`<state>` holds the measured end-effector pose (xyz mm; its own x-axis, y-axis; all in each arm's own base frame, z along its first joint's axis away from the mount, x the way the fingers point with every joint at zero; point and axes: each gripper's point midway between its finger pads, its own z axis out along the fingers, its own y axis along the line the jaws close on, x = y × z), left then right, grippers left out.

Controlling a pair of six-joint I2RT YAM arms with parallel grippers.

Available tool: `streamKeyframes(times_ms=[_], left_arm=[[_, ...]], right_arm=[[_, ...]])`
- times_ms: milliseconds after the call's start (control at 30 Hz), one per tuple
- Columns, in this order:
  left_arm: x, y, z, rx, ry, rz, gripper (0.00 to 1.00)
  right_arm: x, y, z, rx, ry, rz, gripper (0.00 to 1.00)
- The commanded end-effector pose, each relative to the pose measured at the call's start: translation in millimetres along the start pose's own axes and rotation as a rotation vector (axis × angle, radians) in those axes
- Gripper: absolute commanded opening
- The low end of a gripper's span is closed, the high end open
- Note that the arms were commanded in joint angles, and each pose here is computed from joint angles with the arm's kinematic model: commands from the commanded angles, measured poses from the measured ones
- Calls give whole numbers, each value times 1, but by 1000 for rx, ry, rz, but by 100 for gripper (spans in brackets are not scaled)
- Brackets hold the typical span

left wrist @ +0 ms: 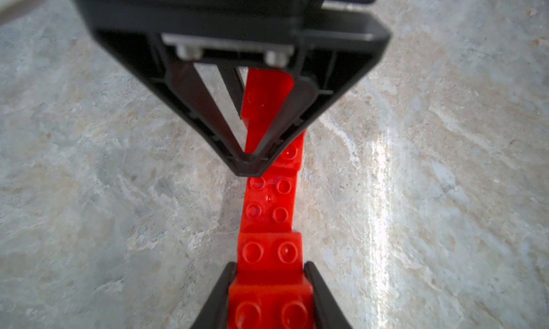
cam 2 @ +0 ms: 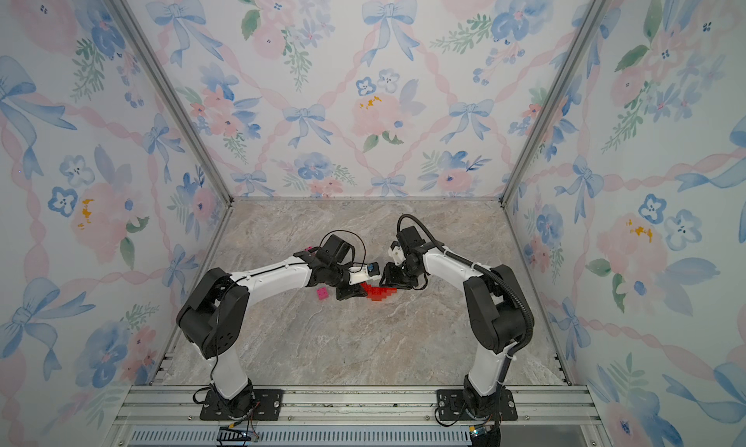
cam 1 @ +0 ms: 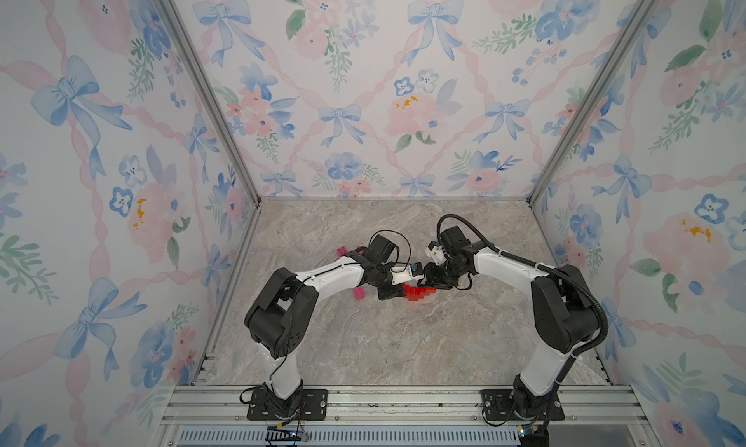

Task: Assemble the letter v with lego
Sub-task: Assemble the lego brick with the lego brick.

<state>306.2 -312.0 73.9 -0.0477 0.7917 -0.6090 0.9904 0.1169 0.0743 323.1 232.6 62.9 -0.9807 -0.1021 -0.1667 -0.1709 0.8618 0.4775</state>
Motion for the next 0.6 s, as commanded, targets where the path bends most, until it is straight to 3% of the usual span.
streamKeyframes(times_ms=[0,233,400,567], left_arm=[[13,-5,5,49,33,-35,0],[17,-9,7,79,24,-40,0],[15,-13,10,103,17,-54,0],[10,-12,5,94,3,-41,0]], right_arm=[[5,-2,5,18,33,-15,44],[6,-3,7,18,41,-12,43],[6,-1,9,2,48,-1,49],[8,-2,12,1,59,6,46]])
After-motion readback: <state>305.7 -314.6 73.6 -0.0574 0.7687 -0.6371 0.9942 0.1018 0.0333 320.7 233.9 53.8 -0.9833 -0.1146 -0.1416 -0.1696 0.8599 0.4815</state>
